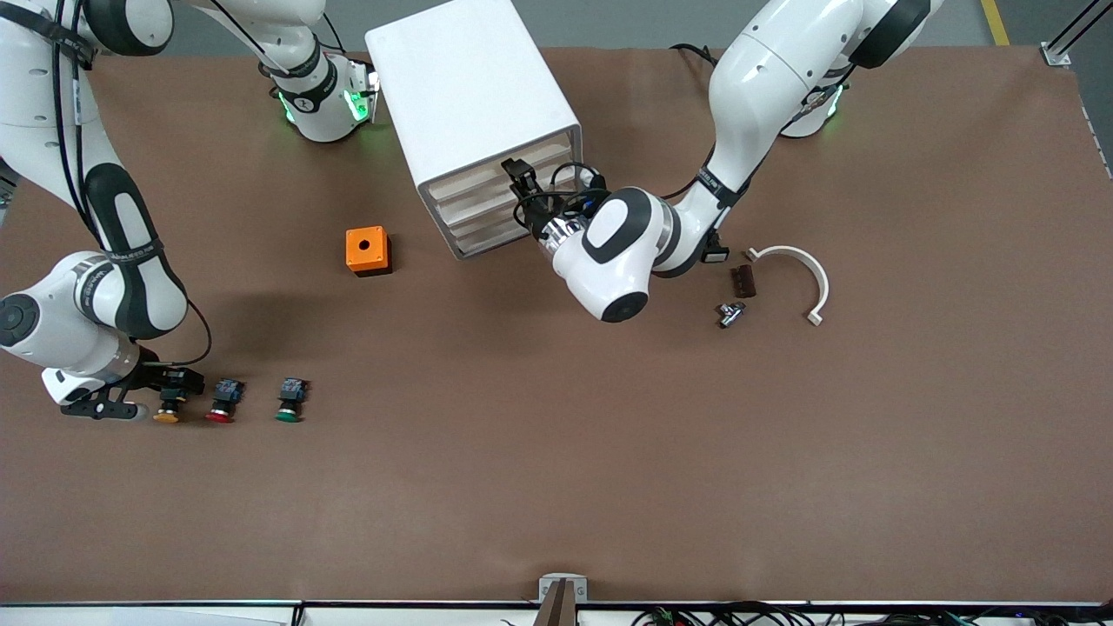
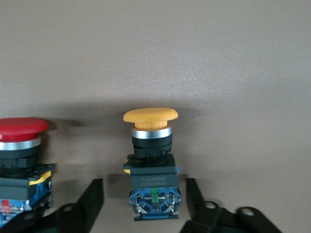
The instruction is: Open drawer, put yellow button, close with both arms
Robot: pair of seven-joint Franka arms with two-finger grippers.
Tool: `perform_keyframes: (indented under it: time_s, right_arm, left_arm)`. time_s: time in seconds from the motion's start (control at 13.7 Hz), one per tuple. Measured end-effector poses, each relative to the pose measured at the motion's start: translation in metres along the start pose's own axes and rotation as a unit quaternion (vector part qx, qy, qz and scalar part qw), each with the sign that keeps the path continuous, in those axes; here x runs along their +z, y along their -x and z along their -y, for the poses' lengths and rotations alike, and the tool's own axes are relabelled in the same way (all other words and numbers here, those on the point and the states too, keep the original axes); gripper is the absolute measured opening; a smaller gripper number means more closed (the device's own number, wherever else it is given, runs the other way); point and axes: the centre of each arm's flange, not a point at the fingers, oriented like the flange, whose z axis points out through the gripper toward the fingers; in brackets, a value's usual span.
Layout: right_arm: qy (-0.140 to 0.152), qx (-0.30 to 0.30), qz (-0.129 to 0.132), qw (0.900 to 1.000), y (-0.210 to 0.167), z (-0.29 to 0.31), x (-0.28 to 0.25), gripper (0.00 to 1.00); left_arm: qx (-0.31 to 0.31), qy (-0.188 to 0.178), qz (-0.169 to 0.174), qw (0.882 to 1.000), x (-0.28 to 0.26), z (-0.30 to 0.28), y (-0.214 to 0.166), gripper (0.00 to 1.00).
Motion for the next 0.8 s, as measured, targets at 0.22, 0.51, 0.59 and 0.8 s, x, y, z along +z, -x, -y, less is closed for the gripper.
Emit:
perform_keyframes:
  time_s: [0.22,0.51,0.59,0.8]
  right_arm:
    - [0.0,0.0,-0.001,1.0,-0.001,0.0,-0.001,0.41]
    - [0.0,0.0,-0.003,1.0,-0.003,0.0,-0.003,0.41]
    - [-0.001,0.0,-0.001,1.0,-0.004,0.0,-0.004,0.41]
    - [-0.01,0.014,0.019,1.0,-0.007,0.002,-0.018,0.41]
  left_arm:
    - [0.004,0.0,-0.006,1.0,0.008,0.004,0.002,0.41]
    - [0.008,-0.001,-0.005,1.0,0.008,-0.001,0.001,0.14]
    - [0.01,-0.001,-0.005,1.0,0.007,-0.001,0.001,0.14]
    - [0.016,0.007,0.017,1.0,-0.021,-0.004,0.002,0.14]
